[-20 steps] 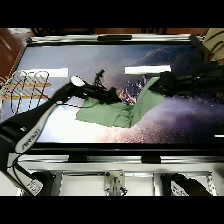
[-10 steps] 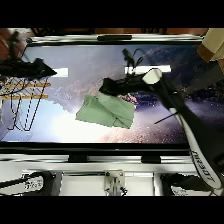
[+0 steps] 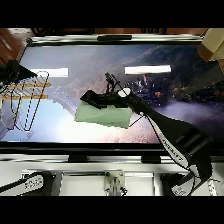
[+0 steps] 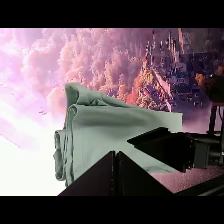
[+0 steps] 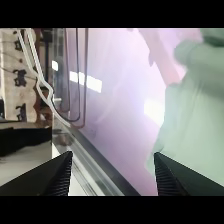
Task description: Fold the shirts.
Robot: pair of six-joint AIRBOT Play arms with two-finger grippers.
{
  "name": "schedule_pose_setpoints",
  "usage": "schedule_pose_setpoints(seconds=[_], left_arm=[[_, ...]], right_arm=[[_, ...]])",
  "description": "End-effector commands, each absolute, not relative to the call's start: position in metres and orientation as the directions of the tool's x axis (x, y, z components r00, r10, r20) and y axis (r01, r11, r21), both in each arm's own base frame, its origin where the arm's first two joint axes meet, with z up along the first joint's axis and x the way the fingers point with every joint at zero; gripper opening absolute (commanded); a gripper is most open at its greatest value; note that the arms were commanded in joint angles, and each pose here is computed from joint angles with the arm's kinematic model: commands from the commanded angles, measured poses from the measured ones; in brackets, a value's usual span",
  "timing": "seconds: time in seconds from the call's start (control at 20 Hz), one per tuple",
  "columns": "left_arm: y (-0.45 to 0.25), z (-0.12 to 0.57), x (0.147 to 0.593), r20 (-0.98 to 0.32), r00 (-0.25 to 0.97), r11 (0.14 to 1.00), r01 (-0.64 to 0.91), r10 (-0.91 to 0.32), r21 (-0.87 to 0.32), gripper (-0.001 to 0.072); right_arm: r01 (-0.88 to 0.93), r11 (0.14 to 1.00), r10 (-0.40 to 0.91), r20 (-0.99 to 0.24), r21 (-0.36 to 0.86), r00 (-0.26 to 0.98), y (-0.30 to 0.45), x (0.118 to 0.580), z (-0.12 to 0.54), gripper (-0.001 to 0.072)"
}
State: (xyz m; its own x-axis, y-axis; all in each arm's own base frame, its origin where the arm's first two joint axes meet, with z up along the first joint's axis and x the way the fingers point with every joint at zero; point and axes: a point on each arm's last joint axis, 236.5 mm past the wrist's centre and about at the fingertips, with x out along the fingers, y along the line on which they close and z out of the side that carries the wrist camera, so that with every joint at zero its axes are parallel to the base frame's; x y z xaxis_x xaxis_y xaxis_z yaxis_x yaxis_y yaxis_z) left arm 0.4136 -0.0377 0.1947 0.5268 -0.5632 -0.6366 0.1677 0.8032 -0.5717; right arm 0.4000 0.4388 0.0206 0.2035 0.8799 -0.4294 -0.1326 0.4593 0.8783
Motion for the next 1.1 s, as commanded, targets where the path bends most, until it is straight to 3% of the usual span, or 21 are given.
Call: schedule_pose_setpoints(seconds=[0.0,0.1,0.2,0.25,0.3,0.5,0.65,0.85,0.9,1.0,1.05], left_arm=[[-0.042,0.195,0.411,-0.640,0.517,0.804,0.186,-0.569,-0.565,0.0038],[-0.041,0.195,0.411,-0.640,0.518,0.805,0.186,-0.568,-0.564,0.0038],[-0.041,0.195,0.411,-0.640,0.518,0.806,0.191,-0.568,-0.561,0.0038],[-0.041,0.195,0.411,-0.640,0.518,0.806,0.191,-0.568,-0.561,0.0038],[-0.042,0.195,0.411,-0.639,0.518,0.806,0.191,-0.568,-0.561,0.0038],[-0.041,0.196,0.413,-0.637,0.525,0.807,0.189,-0.565,-0.560,0.0038],[-0.041,0.195,0.413,-0.637,0.524,0.803,0.175,-0.566,-0.570,0.0038],[-0.046,0.196,0.412,-0.637,0.518,0.801,0.183,-0.572,-0.571,0.0038],[-0.049,0.196,0.412,-0.637,0.513,0.800,0.188,-0.575,-0.570,0.0038],[-0.056,0.196,0.411,-0.637,0.504,0.796,0.202,-0.584,-0.570,0.0038],[-0.059,0.196,0.411,-0.637,0.499,0.795,0.209,-0.588,-0.570,0.0038]], right_arm=[[-0.182,0.521,0.853,-0.507,0.834,0.123,0.400,0.393,0.024,0.0611],[-0.187,0.701,0.709,-0.700,0.688,0.081,0.326,0.389,0.008,0.0611],[-0.135,0.902,0.417,-0.909,0.409,0.029,0.216,0.382,-0.020,0.0611],[-0.104,0.953,0.285,-0.958,0.286,-0.024,0.164,0.373,-0.030,0.0611],[-0.058,0.966,0.246,-0.966,0.251,-0.081,0.136,0.364,-0.038,0.0611],[0.079,0.868,0.496,-0.862,0.490,-0.106,0.165,0.355,-0.064,0.0626],[0.071,0.844,0.536,-0.839,0.531,-0.094,0.193,0.362,-0.090,0.0627],[0.105,0.725,0.687,-0.726,0.681,-0.036,0.245,0.381,-0.098,0.0622],[0.104,0.694,0.718,-0.695,0.713,-0.030,0.253,0.383,-0.095,0.0543],[0.074,0.670,0.742,-0.671,0.739,-0.018,0.258,0.387,-0.091,0.0196],[0.020,0.663,0.748,-0.663,0.748,-0.013,0.257,0.390,-0.087,0.0111]])
